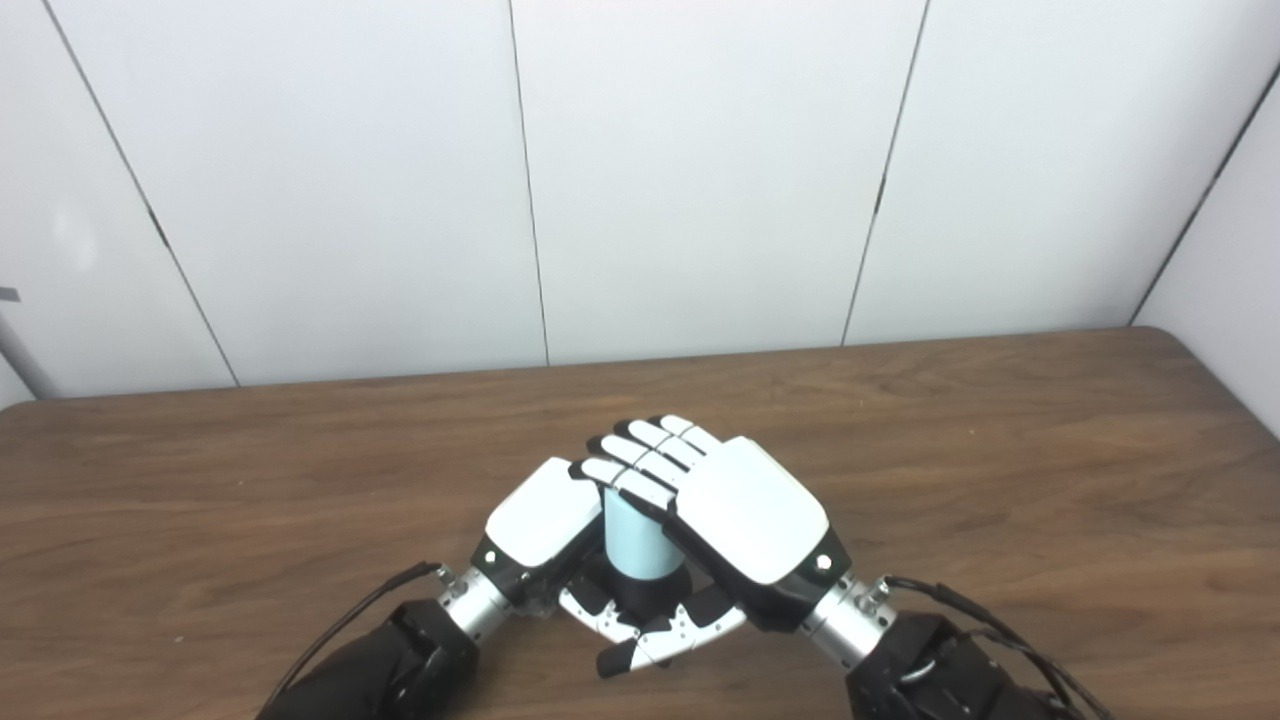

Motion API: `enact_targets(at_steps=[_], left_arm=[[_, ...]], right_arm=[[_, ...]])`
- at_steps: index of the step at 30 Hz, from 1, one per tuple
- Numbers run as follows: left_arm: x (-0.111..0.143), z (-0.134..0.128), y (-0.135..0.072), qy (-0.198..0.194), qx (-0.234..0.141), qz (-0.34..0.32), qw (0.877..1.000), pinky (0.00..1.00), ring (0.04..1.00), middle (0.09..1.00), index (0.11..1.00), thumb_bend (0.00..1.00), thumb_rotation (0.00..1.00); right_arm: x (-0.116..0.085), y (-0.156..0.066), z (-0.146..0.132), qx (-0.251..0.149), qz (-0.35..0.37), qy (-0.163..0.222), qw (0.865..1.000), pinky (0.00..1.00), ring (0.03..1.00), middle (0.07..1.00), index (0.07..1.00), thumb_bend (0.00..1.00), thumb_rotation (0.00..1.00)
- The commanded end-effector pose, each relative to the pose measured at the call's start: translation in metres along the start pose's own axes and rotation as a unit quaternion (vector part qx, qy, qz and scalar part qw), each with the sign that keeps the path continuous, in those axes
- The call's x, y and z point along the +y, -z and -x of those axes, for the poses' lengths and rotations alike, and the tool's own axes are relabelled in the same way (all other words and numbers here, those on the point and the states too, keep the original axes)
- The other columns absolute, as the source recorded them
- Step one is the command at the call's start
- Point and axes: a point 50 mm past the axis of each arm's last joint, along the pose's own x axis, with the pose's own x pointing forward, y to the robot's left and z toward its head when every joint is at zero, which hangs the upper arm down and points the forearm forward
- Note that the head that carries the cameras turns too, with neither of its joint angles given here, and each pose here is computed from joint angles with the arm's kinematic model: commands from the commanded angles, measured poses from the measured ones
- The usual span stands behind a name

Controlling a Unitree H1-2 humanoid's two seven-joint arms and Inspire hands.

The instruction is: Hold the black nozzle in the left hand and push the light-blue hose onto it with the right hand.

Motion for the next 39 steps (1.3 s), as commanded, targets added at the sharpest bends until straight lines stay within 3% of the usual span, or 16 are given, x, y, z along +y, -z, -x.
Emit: enact_targets(at_steps=[1, 5, 18, 21, 23, 29, 39], left_arm=[[-0.105, 0.056, -0.068, 0.08, 0.035, 0.119, 0.989, 0.16, 0.225, 0.327, 0.479, 0.5, 0.05], [-0.107, 0.054, -0.067, 0.091, 0.036, 0.119, 0.988, 0.08, 0.126, 0.185, 0.47, 0.51, 0.04], [-0.106, 0.057, -0.067, 0.069, 0.031, 0.114, 0.991, 0.08, 0.126, 0.183, 0.471, 0.51, 0.04], [-0.105, 0.057, -0.066, 0.078, 0.03, 0.118, 0.989, 0.08, 0.125, 0.188, 0.475, 0.51, 0.04], [-0.103, 0.055, -0.067, 0.077, 0.028, 0.12, 0.989, 0.08, 0.13, 0.198, 0.477, 0.51, 0.04], [-0.103, 0.055, -0.067, 0.07, 0.026, 0.119, 0.99, 0.09, 0.14, 0.208, 0.478, 0.51, 0.04], [-0.106, 0.055, -0.067, 0.074, 0.032, 0.127, 0.989, 0.14, 0.203, 0.28, 0.481, 0.51, 0.04]], right_arm=[[0.054, -0.009, 0.03, -0.015, -0.045, -0.158, 0.986, 0.9, 0.932, 0.935, 0.883, 0.82, 0.96], [0.045, -0.006, 0.023, -0.01, -0.038, -0.134, 0.99, 0.94, 0.957, 0.956, 0.908, 0.81, 0.98], [0.044, -0.006, 0.024, -0.009, -0.038, -0.063, 0.997, 0.9, 0.962, 0.959, 0.896, 0.8, 0.93], [0.04, -0.006, 0.024, -0.006, -0.048, -0.031, 0.998, 0.88, 0.94, 0.942, 0.882, 0.8, 0.91], [0.035, -0.007, 0.023, -0.012, -0.055, 0.016, 0.998, 0.85, 0.908, 0.913, 0.854, 0.8, 0.9], [0.029, -0.007, 0.02, -0.026, -0.07, 0.11, 0.991, 0.77, 0.823, 0.839, 0.781, 0.8, 0.9], [0.015, -0.006, 0.015, -0.015, -0.078, 0.113, 0.99, 0.86, 0.891, 0.902, 0.852, 0.82, 0.91]])
